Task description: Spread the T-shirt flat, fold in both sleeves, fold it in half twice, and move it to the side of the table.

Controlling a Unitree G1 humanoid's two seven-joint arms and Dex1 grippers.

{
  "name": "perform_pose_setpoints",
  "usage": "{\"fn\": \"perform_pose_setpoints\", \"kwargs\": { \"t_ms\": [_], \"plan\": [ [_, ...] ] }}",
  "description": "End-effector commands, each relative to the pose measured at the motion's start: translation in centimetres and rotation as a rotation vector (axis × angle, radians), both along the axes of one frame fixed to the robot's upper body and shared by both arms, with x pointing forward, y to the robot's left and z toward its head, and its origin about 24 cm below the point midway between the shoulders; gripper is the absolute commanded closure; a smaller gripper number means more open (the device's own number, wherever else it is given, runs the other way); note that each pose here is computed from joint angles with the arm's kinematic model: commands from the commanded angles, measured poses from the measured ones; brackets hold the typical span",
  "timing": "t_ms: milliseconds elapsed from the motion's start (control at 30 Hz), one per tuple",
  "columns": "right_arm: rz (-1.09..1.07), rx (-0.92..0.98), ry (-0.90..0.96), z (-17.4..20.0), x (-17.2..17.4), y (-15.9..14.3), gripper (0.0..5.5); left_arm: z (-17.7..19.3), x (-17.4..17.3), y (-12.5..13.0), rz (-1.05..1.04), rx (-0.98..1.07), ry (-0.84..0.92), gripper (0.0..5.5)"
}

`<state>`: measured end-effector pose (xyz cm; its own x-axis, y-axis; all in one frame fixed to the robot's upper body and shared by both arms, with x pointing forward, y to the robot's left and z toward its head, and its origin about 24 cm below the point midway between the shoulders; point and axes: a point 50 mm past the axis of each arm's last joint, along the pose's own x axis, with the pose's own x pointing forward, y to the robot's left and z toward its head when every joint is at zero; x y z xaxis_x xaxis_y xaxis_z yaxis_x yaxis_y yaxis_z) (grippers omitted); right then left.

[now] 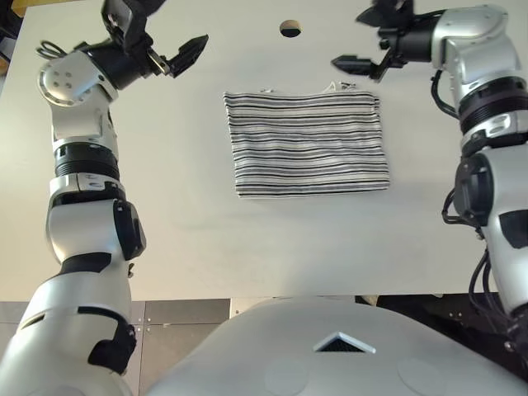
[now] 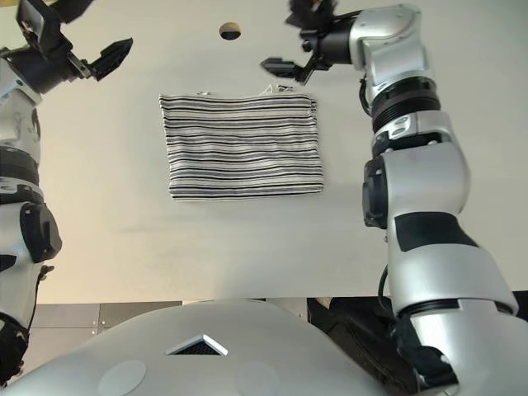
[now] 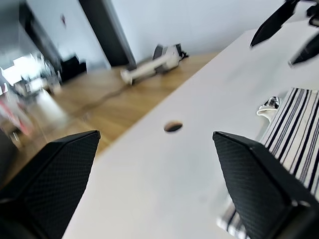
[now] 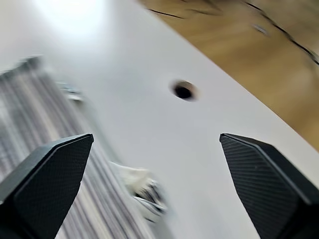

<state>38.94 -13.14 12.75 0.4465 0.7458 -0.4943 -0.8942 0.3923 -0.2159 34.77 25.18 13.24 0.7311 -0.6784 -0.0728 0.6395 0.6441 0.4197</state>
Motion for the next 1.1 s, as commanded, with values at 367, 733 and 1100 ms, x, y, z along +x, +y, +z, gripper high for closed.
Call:
{"fn": "perform_pose_setpoints", "kwargs": {
  "t_ms": [367,733,1100],
  "plan": [
    [0.403,-0.315,0.123,-5.7,-7.0,4.3,0.81,3.1,-1.4,-2.6,-0.161,0.125,-0.132,1.3],
    [0.328,-0.595,0.241,-9.2,-5.6,7.4,0.81,3.1,-2.1,-3.5,-0.178,0.128,-0.156,1.3],
    [1.03,-0.713,0.128,-9.0,-9.3,8.1,0.81,3.8,-2.3,-5.3,-0.213,0.135,-0.187,1.3]
  ]
}}
